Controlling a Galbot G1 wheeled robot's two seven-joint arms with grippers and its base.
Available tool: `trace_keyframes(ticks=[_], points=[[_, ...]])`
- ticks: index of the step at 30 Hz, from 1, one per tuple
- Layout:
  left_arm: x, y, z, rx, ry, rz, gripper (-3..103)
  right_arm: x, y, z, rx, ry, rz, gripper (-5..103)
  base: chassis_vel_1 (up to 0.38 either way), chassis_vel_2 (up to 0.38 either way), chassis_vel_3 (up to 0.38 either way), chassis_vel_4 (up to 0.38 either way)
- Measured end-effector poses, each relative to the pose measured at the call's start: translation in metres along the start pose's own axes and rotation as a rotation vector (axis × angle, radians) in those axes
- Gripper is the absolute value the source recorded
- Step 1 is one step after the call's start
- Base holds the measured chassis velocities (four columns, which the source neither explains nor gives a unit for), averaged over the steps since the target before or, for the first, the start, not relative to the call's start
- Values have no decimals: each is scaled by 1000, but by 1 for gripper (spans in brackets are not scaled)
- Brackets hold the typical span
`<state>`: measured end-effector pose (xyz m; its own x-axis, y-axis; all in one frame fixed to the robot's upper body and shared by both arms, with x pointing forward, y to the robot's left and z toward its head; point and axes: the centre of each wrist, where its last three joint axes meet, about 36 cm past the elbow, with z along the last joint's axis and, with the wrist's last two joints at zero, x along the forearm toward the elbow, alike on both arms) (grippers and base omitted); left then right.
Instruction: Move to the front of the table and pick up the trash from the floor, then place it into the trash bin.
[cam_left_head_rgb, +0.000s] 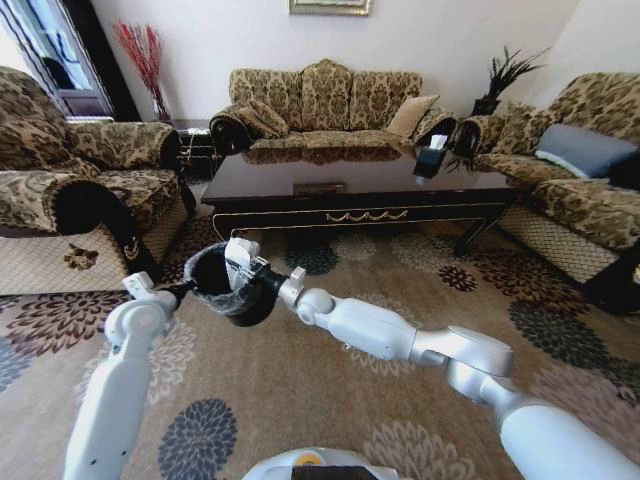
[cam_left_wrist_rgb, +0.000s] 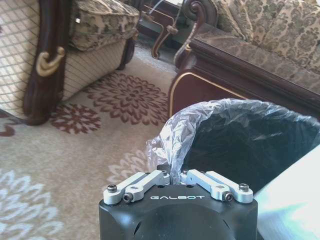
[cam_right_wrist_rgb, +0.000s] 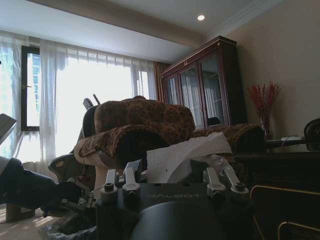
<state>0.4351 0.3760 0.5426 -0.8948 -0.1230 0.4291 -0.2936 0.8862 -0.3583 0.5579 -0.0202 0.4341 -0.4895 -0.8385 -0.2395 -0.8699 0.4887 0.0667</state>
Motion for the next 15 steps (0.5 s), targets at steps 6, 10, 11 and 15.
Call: trace_keyframes(ticks=[6, 10, 11, 15], points=[[3, 11, 7, 3, 15, -31, 3, 14, -10, -9, 6, -17, 4, 76, 0, 0, 0, 0], [5, 15, 9, -1, 17, -42, 3, 27, -20, -17, 12, -28, 34, 86, 0, 0, 0, 0], [7, 17, 10, -3, 17, -49, 3, 32, -27, -20, 15, -34, 59, 91, 0, 0, 0, 0], [12, 25, 17, -14, 24, -79, 3, 61, -57, -30, 43, 25, 249, 100, 0, 0, 0, 0]])
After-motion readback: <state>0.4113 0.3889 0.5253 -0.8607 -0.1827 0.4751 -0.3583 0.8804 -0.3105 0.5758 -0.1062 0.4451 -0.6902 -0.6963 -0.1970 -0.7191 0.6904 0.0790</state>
